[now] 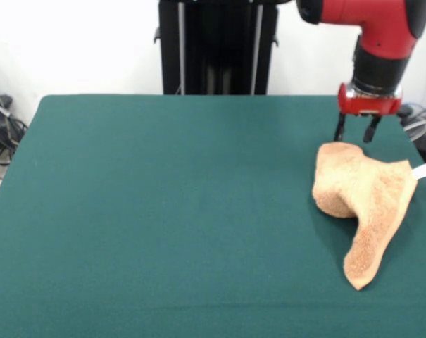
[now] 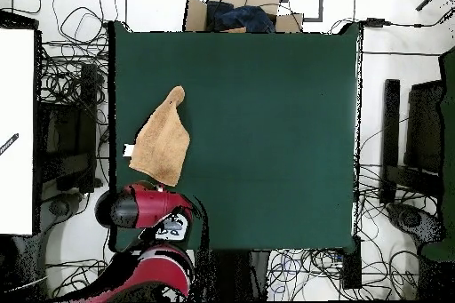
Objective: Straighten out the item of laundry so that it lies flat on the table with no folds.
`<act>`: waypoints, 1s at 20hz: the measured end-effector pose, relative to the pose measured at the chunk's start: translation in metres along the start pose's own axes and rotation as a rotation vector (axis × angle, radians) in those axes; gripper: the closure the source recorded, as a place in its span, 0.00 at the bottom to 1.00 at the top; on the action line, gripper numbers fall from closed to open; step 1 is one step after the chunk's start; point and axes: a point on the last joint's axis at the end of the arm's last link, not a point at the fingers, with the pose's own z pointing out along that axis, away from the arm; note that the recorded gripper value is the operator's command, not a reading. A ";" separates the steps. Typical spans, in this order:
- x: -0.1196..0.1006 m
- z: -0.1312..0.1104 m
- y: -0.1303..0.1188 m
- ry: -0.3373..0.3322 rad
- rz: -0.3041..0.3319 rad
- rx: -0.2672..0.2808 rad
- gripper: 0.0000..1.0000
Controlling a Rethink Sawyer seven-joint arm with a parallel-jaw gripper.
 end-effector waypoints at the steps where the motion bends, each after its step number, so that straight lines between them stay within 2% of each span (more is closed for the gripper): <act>1: -0.001 0.002 -0.002 0.002 0.004 0.000 0.00; 12: -0.004 0.019 -0.015 0.034 0.049 -0.024 0.00; 20: -0.005 0.019 -0.015 0.035 0.049 -0.025 0.00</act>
